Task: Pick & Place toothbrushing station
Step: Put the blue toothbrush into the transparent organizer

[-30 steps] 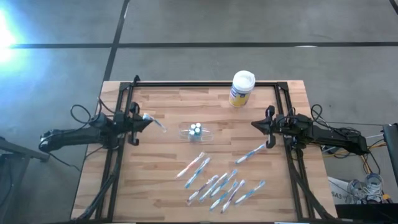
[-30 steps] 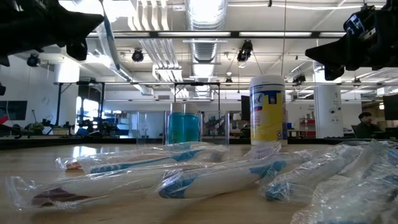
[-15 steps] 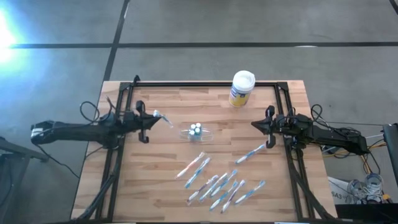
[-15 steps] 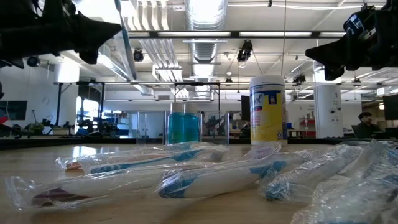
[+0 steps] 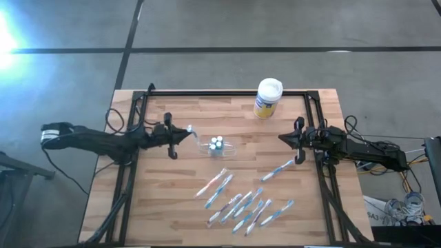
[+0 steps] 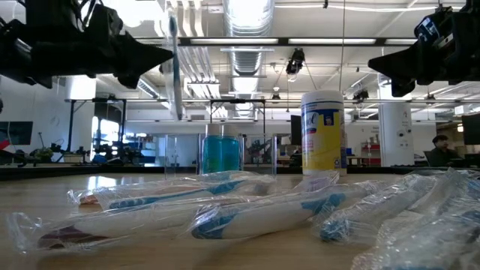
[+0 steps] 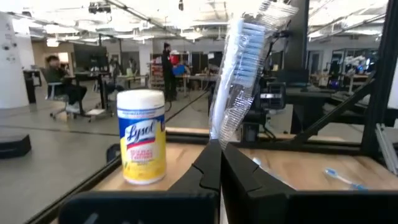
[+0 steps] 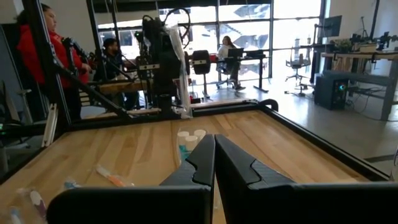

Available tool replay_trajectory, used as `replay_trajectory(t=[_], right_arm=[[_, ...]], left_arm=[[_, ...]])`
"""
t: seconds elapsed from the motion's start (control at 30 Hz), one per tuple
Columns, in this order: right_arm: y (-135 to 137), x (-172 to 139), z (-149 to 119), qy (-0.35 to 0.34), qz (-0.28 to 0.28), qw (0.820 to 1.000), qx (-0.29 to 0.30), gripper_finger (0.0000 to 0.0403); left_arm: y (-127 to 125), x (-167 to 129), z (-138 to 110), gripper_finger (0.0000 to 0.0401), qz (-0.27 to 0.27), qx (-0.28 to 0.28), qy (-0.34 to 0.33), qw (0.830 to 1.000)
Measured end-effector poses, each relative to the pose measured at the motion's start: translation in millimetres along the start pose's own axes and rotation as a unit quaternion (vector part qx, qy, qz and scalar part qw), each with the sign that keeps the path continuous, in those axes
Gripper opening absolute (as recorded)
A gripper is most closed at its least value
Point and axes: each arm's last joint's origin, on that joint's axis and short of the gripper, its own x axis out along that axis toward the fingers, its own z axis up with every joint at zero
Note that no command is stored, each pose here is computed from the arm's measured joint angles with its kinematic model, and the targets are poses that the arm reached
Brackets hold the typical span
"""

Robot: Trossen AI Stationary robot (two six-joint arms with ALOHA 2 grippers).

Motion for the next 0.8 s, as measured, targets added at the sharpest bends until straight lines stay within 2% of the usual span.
replay_trajectory(t=[0.5, 0.8], right_arm=[[0.0, 0.0, 0.0, 0.0, 0.0, 1.0, 0.0, 0.0008], [0.0, 0.0, 0.0, 0.0, 0.0, 1.0, 0.0, 0.0008]], left_arm=[[-1.0, 27.1, -19.3, 0.0, 0.0, 0.002, 0.068, 0.998], [-0.3, 38.4, -41.0, 0.0, 0.019, 0.007, 0.125, 0.992]])
